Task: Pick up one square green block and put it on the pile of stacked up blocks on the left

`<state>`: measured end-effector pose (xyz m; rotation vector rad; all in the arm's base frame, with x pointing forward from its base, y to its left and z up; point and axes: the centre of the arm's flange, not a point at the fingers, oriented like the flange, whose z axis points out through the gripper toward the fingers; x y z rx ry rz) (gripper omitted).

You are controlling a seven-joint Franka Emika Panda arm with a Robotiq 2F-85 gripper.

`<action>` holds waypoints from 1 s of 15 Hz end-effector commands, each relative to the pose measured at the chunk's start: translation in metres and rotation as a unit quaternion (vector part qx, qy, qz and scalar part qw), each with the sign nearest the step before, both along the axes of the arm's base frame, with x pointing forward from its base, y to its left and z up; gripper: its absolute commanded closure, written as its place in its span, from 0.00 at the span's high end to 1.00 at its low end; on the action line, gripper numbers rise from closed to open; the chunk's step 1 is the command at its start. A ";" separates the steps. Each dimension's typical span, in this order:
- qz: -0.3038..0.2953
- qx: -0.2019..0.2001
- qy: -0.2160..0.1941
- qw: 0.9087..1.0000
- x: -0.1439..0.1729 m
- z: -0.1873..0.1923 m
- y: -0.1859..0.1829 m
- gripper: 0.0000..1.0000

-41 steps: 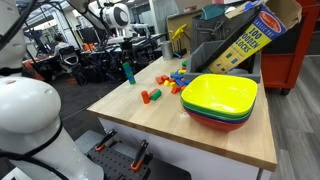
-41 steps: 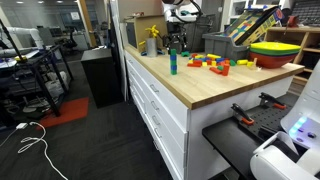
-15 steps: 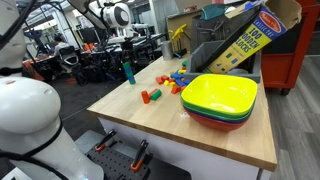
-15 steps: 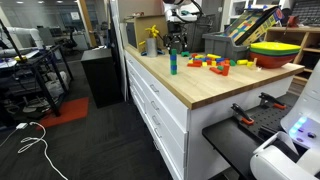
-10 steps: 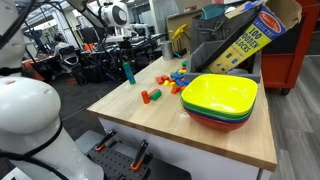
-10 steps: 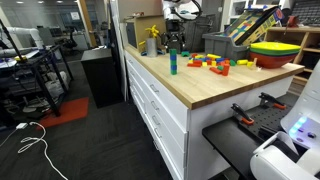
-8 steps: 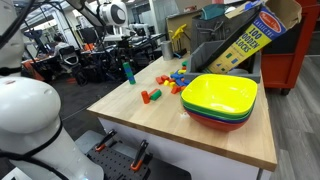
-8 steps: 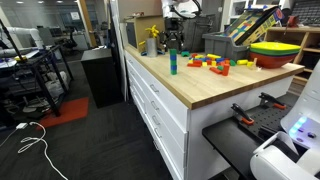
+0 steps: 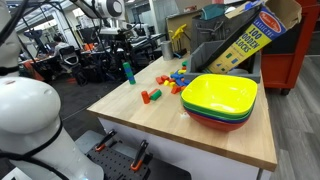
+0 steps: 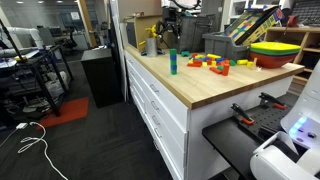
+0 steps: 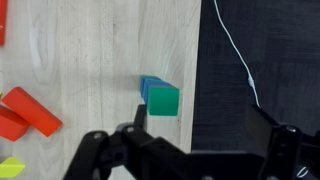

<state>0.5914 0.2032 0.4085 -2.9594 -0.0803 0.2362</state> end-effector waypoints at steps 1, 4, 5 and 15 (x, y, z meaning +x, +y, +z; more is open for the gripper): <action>-0.037 0.010 -0.026 0.999 0.002 0.023 -0.017 1.00; -0.076 0.008 -0.046 0.996 0.007 0.030 -0.038 1.00; -0.092 0.006 -0.050 0.995 0.008 0.030 -0.048 1.00; -0.178 -0.014 -0.030 0.983 -0.013 0.004 -0.094 1.00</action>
